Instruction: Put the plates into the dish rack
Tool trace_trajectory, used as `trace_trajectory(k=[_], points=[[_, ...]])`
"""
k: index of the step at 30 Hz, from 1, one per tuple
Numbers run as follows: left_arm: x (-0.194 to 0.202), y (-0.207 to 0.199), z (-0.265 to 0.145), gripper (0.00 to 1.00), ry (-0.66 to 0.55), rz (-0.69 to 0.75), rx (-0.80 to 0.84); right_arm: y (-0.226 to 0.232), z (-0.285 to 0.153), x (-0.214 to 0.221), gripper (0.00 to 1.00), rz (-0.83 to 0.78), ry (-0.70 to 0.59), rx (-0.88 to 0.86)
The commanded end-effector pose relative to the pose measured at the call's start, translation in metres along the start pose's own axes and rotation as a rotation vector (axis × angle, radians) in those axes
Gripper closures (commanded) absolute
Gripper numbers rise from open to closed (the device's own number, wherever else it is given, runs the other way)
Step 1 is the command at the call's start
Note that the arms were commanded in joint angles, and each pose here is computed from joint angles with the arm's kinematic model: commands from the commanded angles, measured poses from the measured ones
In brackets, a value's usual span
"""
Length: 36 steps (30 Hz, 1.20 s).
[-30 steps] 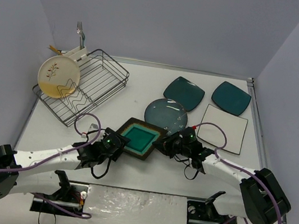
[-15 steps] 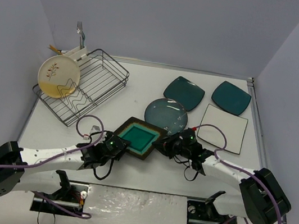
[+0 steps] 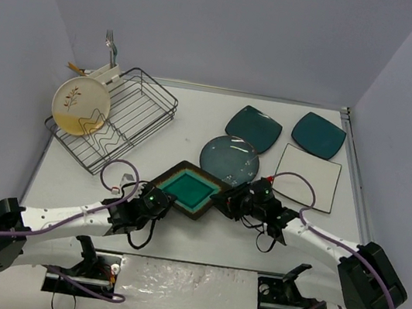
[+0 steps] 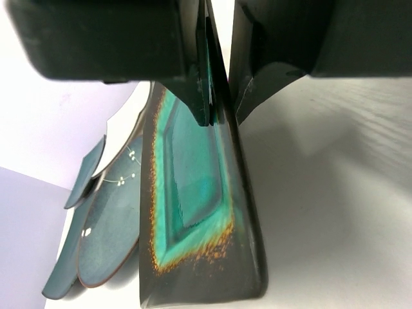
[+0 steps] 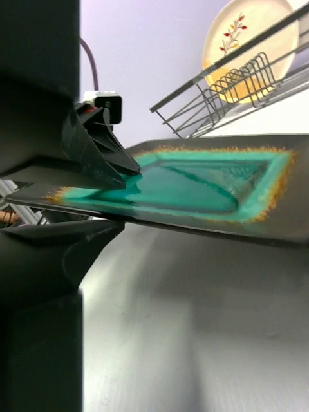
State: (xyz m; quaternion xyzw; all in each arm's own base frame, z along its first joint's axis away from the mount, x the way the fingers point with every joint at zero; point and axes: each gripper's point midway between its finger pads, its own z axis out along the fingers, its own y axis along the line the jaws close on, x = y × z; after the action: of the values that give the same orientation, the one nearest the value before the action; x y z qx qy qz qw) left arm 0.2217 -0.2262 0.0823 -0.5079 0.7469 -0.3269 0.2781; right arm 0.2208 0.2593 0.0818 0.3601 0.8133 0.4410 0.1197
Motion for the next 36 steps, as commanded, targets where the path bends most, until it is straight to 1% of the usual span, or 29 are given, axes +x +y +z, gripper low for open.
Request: trace_trajectory(k=[1, 4, 5, 7, 8, 11, 13, 17, 19, 20, 21, 23, 25, 27, 29, 33, 36], points=[[-0.014, -0.031, -0.018, 1.0, -0.058, 0.019, 0.08, 0.057, -0.022, -0.003, 0.53, -0.121, -0.049, -0.151], [-0.022, -0.042, -0.031, 1.0, -0.077, 0.046, 0.109, 0.055, -0.027, -0.008, 0.3, -0.156, -0.074, -0.13], [-0.024, -0.048, -0.036, 1.0, -0.081, 0.056, 0.127, 0.054, -0.029, -0.008, 0.26, -0.165, -0.077, -0.124], [-0.029, -0.054, -0.045, 1.0, -0.093, 0.12, 0.141, 0.047, -0.032, -0.009, 0.14, -0.202, -0.073, -0.093], [-0.031, -0.057, -0.05, 1.0, -0.095, 0.148, 0.15, 0.044, -0.035, -0.01, 0.1, -0.224, -0.074, -0.079], [-0.04, -0.066, -0.067, 1.0, -0.105, 0.242, 0.172, 0.037, -0.042, -0.017, 0.04, -0.279, -0.088, -0.048], [-0.046, -0.067, -0.076, 1.0, -0.114, 0.276, 0.178, 0.034, -0.048, -0.023, 0.03, -0.317, -0.098, -0.036], [-0.064, -0.09, -0.113, 1.0, -0.143, 0.467, 0.227, 0.035, -0.063, -0.035, 0.03, -0.451, -0.091, -0.04], [-0.077, -0.101, -0.131, 1.0, -0.181, 0.588, 0.24, 0.034, -0.071, -0.044, 0.03, -0.507, -0.108, -0.012], [-0.078, -0.11, -0.138, 1.0, -0.184, 0.58, 0.26, 0.035, -0.071, -0.044, 0.03, -0.517, -0.11, -0.01], [-0.084, -0.113, -0.146, 1.0, -0.203, 0.627, 0.26, 0.039, -0.076, -0.047, 0.03, -0.573, -0.122, 0.0], [-0.098, -0.132, -0.165, 1.0, -0.262, 0.777, 0.289, 0.046, -0.083, -0.05, 0.03, -0.648, -0.138, 0.006], [-0.107, -0.155, -0.187, 1.0, -0.301, 0.856, 0.326, 0.052, -0.088, -0.052, 0.03, -0.69, -0.146, 0.008], [-0.12, -0.173, -0.204, 1.0, -0.357, 0.963, 0.325, 0.06, -0.092, -0.053, 0.03, -0.725, -0.153, -0.002], [-0.134, -0.183, -0.213, 1.0, -0.425, 1.09, 0.273, 0.069, -0.096, -0.053, 0.03, -0.757, -0.159, -0.017], [-0.167, -0.227, -0.254, 1.0, -0.58, 1.247, 0.236, 0.084, -0.101, -0.055, 0.03, -0.798, -0.172, -0.033], [-0.177, -0.253, -0.258, 1.0, -0.644, 1.348, 0.189, 0.097, -0.103, -0.061, 0.03, -0.852, -0.201, -0.037]])
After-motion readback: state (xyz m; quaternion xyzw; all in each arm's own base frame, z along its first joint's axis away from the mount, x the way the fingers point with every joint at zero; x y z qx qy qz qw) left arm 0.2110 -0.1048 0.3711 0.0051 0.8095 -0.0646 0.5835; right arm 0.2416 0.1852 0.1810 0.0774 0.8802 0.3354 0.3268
